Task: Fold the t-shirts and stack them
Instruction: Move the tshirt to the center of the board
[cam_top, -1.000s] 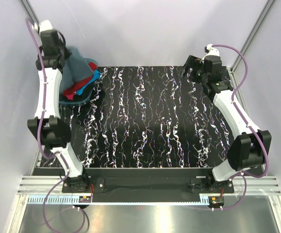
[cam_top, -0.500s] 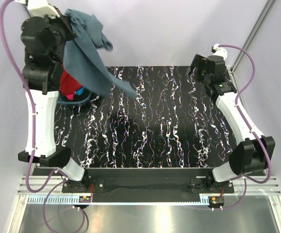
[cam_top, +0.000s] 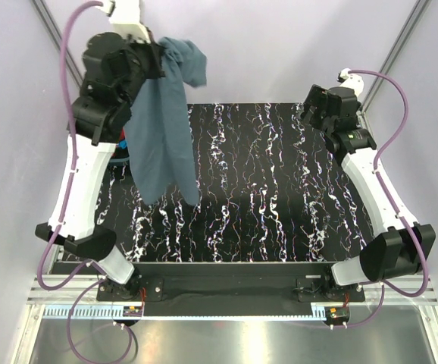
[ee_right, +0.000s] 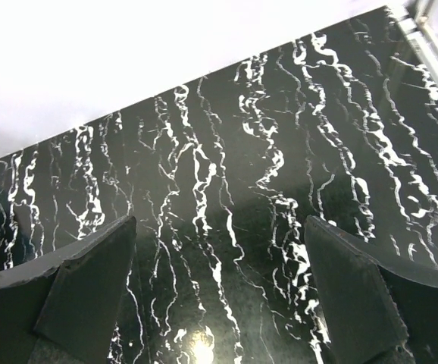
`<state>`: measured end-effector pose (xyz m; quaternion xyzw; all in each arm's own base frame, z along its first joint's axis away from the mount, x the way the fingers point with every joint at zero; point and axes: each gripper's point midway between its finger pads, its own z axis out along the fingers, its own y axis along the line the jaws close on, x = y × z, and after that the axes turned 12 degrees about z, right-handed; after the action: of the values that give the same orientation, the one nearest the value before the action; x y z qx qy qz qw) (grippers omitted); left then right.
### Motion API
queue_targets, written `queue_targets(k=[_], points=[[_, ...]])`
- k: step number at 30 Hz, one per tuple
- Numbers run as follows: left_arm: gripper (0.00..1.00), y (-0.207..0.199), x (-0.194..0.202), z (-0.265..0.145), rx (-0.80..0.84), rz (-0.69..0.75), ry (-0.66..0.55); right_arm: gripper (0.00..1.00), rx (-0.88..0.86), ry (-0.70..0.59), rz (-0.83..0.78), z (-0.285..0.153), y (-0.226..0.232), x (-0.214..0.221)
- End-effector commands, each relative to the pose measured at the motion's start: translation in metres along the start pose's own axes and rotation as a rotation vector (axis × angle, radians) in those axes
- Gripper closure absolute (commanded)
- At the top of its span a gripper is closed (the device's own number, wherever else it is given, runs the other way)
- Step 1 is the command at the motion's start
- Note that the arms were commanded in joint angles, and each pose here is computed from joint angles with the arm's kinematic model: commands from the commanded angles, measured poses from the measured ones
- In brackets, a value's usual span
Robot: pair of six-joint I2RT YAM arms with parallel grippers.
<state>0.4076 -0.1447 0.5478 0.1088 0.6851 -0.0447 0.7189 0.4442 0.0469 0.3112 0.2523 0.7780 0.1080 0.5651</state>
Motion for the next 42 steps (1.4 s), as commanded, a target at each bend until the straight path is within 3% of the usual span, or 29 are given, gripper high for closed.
queue_targets(k=[1,8,10,11,13,14,18,19,20,22,23,24,25,32,35,39,42], points=[[1.0,-0.03,-0.008,-0.001,0.093,0.024,-0.047,0.0,0.001,-0.098,0.015,-0.023,0.008,-0.043],[1.0,-0.175,0.094,0.018,0.342,-0.035,0.161,0.0,0.073,-0.117,0.065,-0.043,-0.007,-0.051],[1.0,-0.202,0.151,0.031,0.364,-0.054,0.252,0.0,0.086,-0.108,0.058,-0.045,-0.014,-0.044],[1.0,-0.208,0.198,0.034,0.348,-0.046,0.336,0.0,0.088,-0.099,0.056,-0.045,-0.016,-0.04],[1.0,-0.217,0.243,0.045,0.311,-0.098,0.379,0.0,0.089,-0.07,0.033,-0.045,-0.021,-0.028],[1.0,-0.221,0.29,0.041,0.309,-0.081,0.456,0.0,0.086,-0.054,0.023,-0.044,-0.022,-0.022],[1.0,-0.245,0.387,0.042,0.332,-0.082,0.626,0.0,0.098,0.007,-0.017,-0.037,-0.033,0.002],[1.0,-0.248,0.426,0.037,0.33,-0.049,0.724,0.0,0.094,0.025,-0.024,-0.035,-0.033,0.008],[0.98,-0.255,0.427,0.039,0.346,-0.047,0.735,0.0,0.071,0.049,-0.026,-0.034,-0.03,0.014],[0.79,-0.256,0.44,0.037,0.34,-0.032,0.764,0.0,0.049,0.079,-0.033,-0.032,-0.027,0.022],[0.67,-0.256,0.438,0.038,0.338,-0.033,0.76,0.0,0.028,0.098,-0.033,-0.032,-0.024,0.026],[0.43,-0.256,0.433,0.04,0.338,-0.037,0.746,0.0,0.027,0.11,-0.034,-0.03,-0.024,0.029],[0.34,-0.255,0.429,0.041,0.335,-0.037,0.738,0.0,0.018,0.116,-0.034,-0.03,-0.022,0.03],[0.09,-0.244,0.376,0.043,0.328,-0.059,0.651,0.0,-0.042,0.189,-0.028,-0.022,-0.009,0.045],[0.01,-0.219,0.349,0.037,0.276,-0.081,0.639,0.0,-0.096,0.229,-0.018,-0.022,0.003,0.05],[0.01,-0.154,0.315,0.009,0.2,-0.218,0.672,0.0,-0.216,0.319,-0.003,-0.029,0.033,0.066],[0.01,-0.11,0.324,-0.009,0.115,-0.317,0.692,0.0,-0.255,0.387,-0.02,-0.026,0.06,0.094]])
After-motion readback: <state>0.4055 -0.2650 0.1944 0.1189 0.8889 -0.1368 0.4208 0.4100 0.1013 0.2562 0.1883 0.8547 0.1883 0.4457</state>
